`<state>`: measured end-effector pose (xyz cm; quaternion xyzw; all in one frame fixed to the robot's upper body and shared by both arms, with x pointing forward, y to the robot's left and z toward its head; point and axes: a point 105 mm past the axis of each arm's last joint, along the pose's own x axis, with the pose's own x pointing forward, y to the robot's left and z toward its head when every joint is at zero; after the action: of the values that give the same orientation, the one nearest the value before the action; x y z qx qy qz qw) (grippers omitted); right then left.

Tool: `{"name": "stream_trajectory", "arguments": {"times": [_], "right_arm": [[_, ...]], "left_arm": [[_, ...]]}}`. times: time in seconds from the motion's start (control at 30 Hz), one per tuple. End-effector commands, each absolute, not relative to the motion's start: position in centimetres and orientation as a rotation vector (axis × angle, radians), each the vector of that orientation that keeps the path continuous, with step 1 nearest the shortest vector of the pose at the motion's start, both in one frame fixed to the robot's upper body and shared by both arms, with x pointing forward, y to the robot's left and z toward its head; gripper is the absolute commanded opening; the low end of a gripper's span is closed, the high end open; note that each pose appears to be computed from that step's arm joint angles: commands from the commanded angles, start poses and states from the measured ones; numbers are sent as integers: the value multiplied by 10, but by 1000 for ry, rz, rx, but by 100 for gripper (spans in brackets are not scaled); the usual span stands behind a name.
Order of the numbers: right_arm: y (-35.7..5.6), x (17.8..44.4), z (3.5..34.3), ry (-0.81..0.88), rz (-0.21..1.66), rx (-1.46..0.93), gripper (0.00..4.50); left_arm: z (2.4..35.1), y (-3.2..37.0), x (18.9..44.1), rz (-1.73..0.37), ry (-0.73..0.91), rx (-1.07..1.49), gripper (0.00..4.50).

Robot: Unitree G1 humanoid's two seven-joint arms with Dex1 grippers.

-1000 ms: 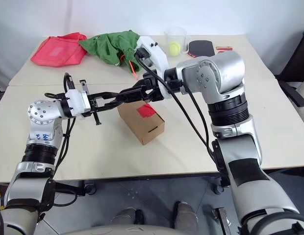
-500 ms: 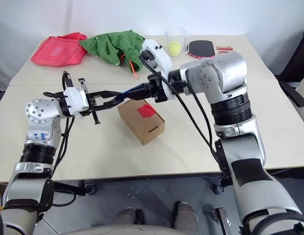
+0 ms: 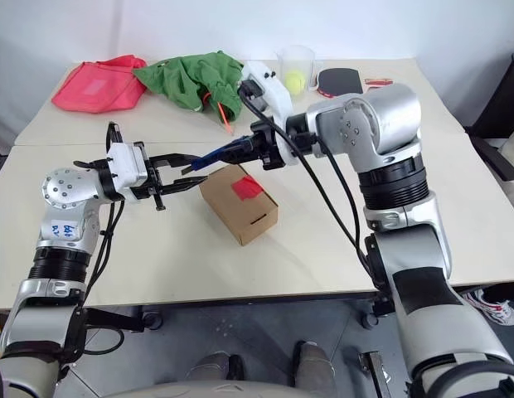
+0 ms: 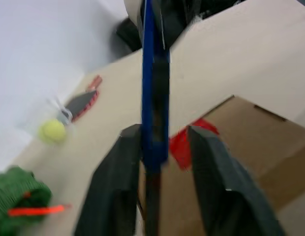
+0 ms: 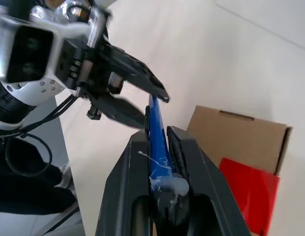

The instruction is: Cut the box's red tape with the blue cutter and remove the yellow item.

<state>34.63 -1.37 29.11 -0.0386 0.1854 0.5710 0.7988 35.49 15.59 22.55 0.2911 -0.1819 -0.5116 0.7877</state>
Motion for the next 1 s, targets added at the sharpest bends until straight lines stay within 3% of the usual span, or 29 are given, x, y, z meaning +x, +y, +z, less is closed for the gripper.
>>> {"name": "stream_trajectory", "arguments": {"times": [0.03, 0.23, 0.27, 0.53, 0.87, 1.0], "right_arm": [[-16, 342, 318, 291, 1238, -100, 17], [-20, 344, 323, 268, 1214, -112, 17], [-21, 345, 324, 266, 1209, -114, 17], [-39, 352, 328, 243, 1121, -121, 17], [-86, 355, 324, 208, 909, -181, 17], [-91, 348, 320, 182, 870, -222, 17]], "left_arm": [[244, 164, 354, -1055, -427, 600, 280], [251, 179, 354, -1020, -397, 508, 448], [252, 182, 353, -1012, -393, 494, 450], [255, 204, 347, -995, -339, 373, 450], [240, 193, 348, -1112, -184, 300, 450], [233, 181, 351, -1207, -128, 312, 335]]}}
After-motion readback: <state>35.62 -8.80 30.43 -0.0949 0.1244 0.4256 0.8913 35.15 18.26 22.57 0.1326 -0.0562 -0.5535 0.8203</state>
